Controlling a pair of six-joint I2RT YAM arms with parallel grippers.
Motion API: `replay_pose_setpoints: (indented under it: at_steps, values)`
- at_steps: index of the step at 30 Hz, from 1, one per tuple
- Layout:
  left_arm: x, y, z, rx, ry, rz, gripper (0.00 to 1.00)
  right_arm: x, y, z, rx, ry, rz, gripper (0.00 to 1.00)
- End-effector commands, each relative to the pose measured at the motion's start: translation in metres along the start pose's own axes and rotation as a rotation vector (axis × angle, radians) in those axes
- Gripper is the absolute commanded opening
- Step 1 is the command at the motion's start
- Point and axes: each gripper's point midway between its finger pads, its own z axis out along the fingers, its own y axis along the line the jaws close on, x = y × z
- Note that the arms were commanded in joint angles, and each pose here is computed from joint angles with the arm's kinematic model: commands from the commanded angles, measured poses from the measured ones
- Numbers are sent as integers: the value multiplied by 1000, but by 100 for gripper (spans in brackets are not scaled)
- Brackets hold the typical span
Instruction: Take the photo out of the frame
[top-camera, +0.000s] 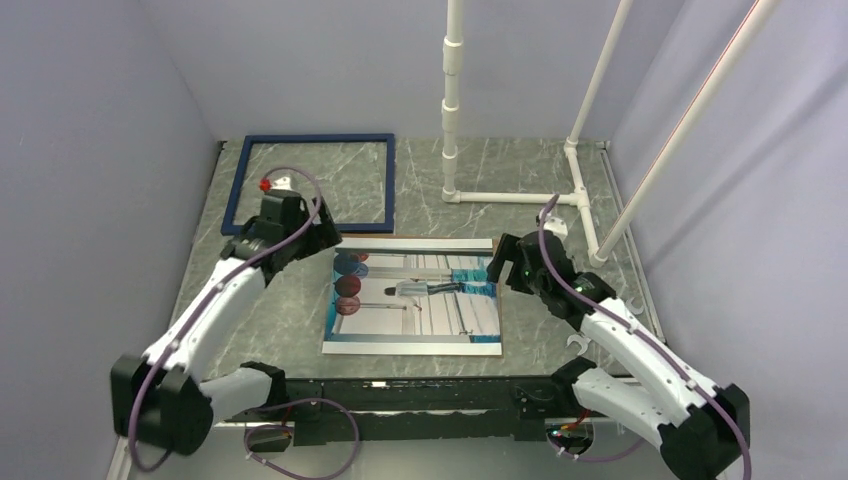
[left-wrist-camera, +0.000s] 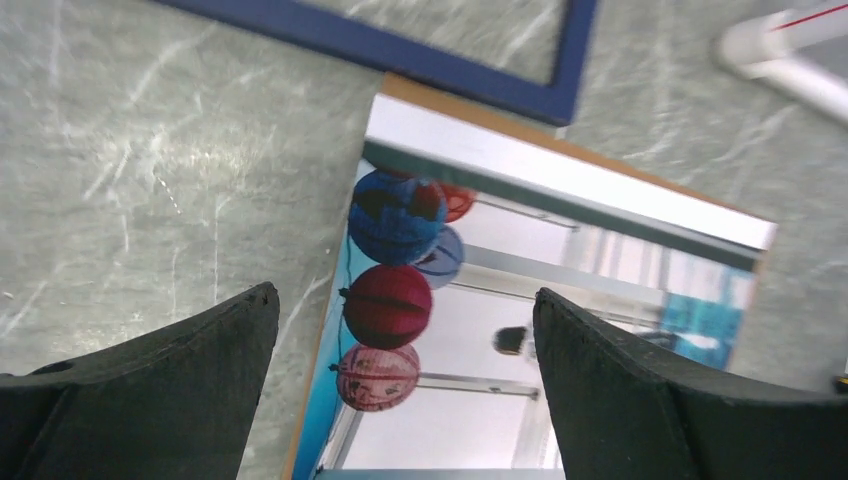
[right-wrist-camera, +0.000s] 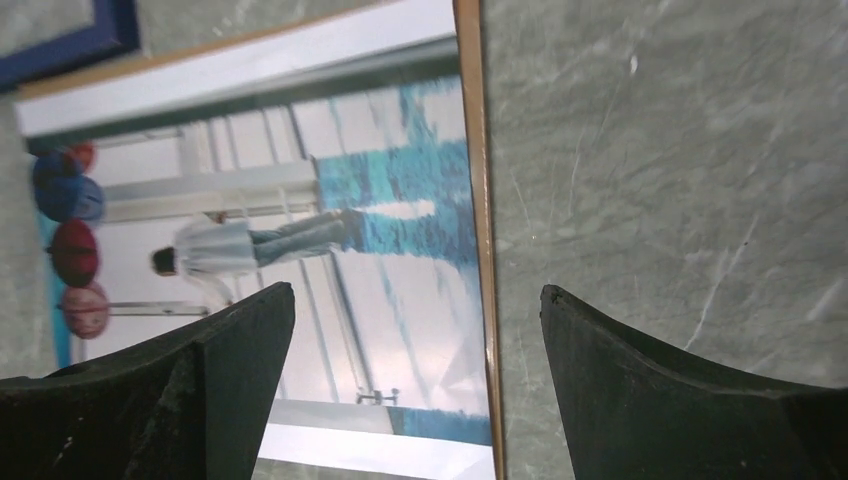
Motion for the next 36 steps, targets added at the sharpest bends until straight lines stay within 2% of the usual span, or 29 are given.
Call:
replay_pose_setpoints:
  at_steps: [1, 7, 12, 17, 23, 31, 36]
  values:
    - [-28, -19, -70, 124, -113, 71, 99, -40, 2, -40, 3, -105, -30, 95]
    - [-54, -43, -177, 375, -344, 112, 99, -79, 6, -98, -57, -237, -53, 97]
    - [-61, -46, -237, 495, -491, 98, 99, -106, 8, -150, -121, -358, -59, 100]
    - [-55, -44, -266, 568, -557, 91, 99, -126, 1, -204, -190, -510, -51, 100]
    - [-59, -42, -314, 663, -711, 110, 99, -139, -10, -252, -248, -656, -36, 100]
    - [-70, -30, -337, 660, -854, 67, 99, -141, -17, -270, -263, -708, 11, 100]
    - [-75, -29, -337, 645, -876, 70, 99, -143, -17, -266, -252, -721, -12, 100]
